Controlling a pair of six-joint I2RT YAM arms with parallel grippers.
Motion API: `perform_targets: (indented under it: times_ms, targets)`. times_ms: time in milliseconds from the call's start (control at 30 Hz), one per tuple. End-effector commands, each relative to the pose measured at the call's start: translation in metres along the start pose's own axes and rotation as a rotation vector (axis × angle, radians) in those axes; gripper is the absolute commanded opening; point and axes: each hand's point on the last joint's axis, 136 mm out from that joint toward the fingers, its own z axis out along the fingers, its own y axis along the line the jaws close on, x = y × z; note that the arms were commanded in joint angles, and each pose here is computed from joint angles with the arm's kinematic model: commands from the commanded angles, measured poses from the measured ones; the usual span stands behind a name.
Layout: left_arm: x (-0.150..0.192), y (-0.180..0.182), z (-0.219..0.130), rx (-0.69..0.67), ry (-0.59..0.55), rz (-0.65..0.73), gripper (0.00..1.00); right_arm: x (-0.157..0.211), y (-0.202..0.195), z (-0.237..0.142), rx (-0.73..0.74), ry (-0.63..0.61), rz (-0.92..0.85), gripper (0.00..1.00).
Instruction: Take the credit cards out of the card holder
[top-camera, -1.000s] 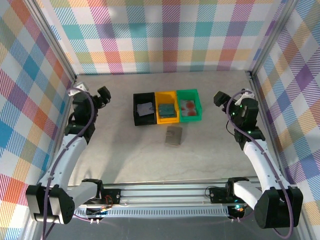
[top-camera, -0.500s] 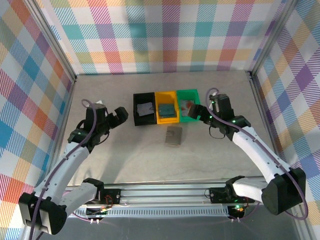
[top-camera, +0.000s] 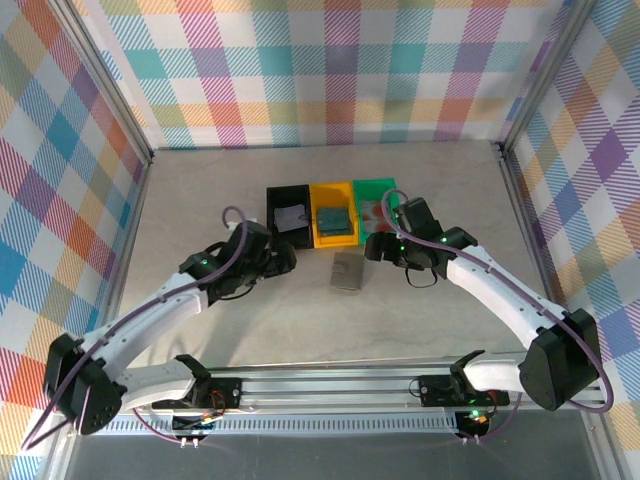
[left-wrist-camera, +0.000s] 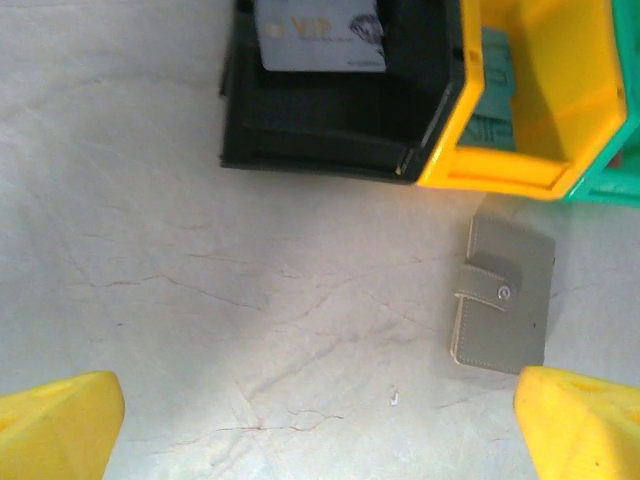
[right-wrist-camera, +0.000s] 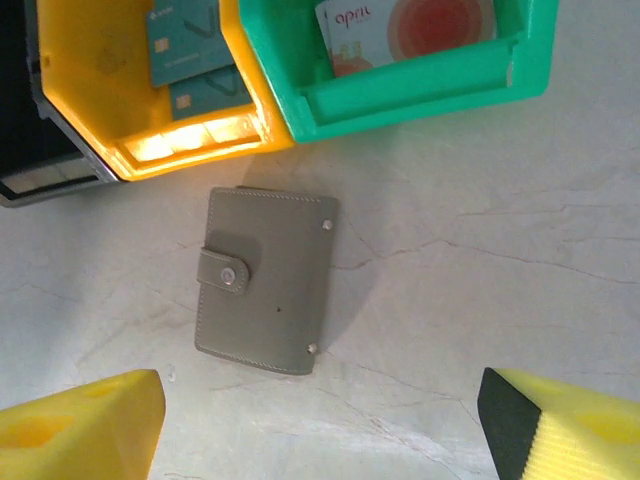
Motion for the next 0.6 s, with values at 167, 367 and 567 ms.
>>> perform_targets:
  times_ms: [167,367,567]
  targets:
    - [0.010,-0.053,0.014,-0.014,0.040,0.117,1.00,0.007,-0.008,-0.014,0.030,0.006,-0.051,0.82]
    - [0.030,-0.081,0.044,-0.013,0.128,0.186,1.00,0.008,-0.014,-0.032,0.032,-0.030,-0.073,0.82]
    - [0.040,-0.105,0.073,-0.009,0.201,0.221,1.00,0.011,-0.017,-0.040,0.031,-0.038,-0.079,0.82]
